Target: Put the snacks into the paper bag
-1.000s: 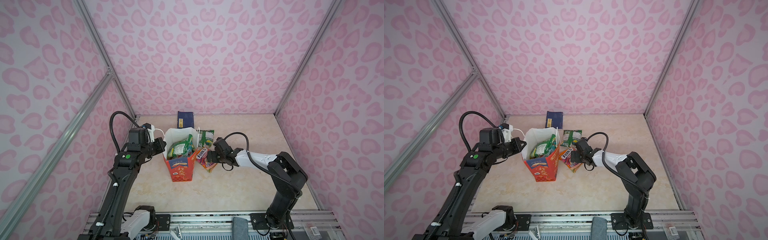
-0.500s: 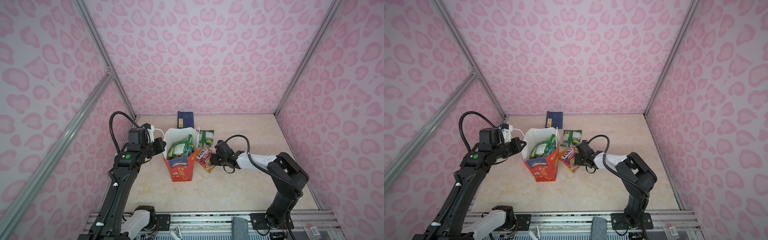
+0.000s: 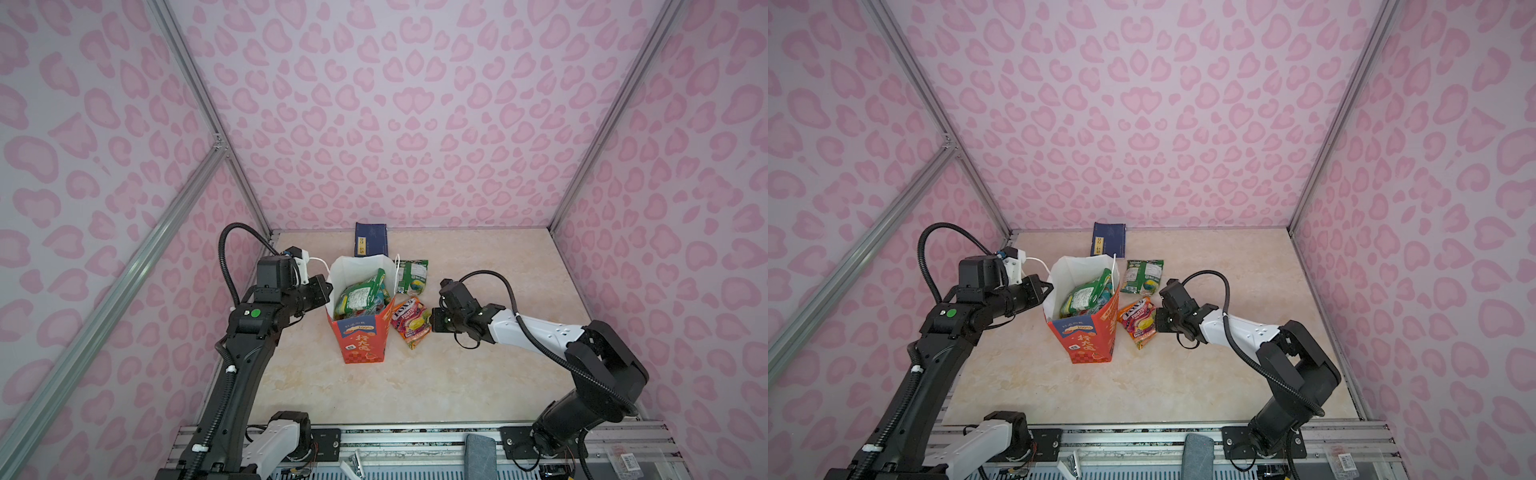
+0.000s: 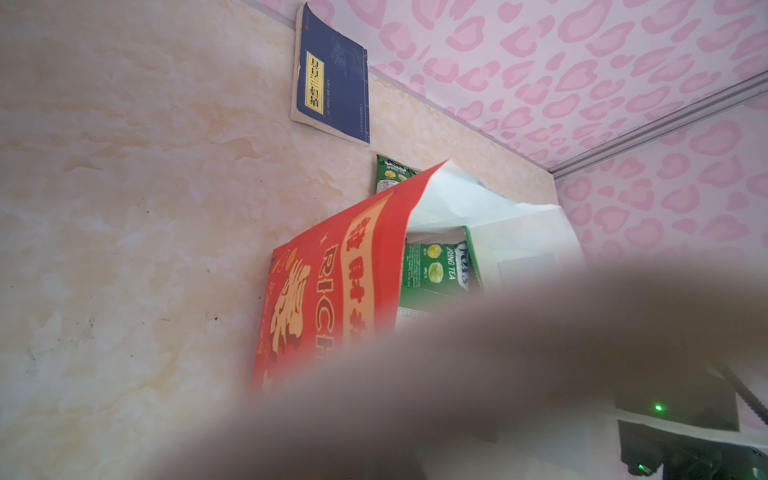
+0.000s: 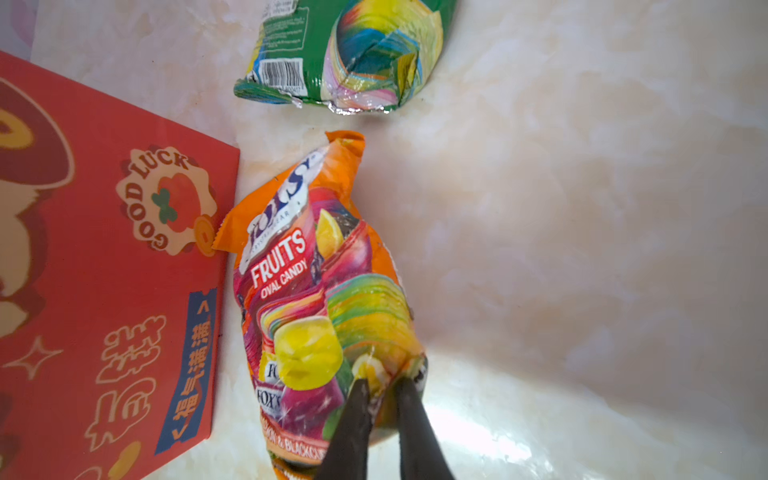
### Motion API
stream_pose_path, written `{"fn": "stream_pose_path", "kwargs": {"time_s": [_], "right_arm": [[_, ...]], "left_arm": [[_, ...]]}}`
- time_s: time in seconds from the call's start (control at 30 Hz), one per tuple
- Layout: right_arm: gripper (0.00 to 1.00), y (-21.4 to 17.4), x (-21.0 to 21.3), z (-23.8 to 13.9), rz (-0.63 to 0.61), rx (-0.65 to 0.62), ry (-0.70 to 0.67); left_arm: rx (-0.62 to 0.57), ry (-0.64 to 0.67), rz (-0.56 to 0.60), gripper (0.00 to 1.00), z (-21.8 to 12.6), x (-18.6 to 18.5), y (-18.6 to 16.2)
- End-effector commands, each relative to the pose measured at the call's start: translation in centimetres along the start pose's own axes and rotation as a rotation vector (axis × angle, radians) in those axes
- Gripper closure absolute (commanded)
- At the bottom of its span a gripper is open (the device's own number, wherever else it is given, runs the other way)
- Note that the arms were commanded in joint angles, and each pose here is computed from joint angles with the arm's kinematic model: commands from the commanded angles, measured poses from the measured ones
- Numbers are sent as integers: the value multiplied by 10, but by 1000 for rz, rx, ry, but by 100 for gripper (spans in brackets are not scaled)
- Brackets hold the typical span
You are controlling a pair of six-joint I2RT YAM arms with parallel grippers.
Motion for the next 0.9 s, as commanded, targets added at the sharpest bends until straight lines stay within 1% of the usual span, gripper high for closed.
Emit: {"fn": "stream_pose_path", "kwargs": {"time_s": [0.0,0.1,0.23,0.67,0.87], "right_arm": [[91,1,2,-9,7,-15,24],[96,3,2,-20,10,-36,27],[100,5,2,-36,9,-66,36],[100,11,-2,-87,18,-164,55],[100,20,2,-133,17,-254,68]], "left_arm": [[-37,-42,24,94,0,-5,7],[-38,-43,24,94,0,-6,8],[-36,-44,23,94,0,-5,7],[-36,-51,26,94,0,-6,7],[-39,-55,26,93,-1,-7,8]]}}
Point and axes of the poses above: each gripper's point midway between its finger pads, its own z axis out along the fingers, its own x axis along the line the jaws close on, y = z × x, the point moved 7 cm from there along -z, back along the fingers, and after that the axes turned 5 degrees about z, right-handed, at the moved point
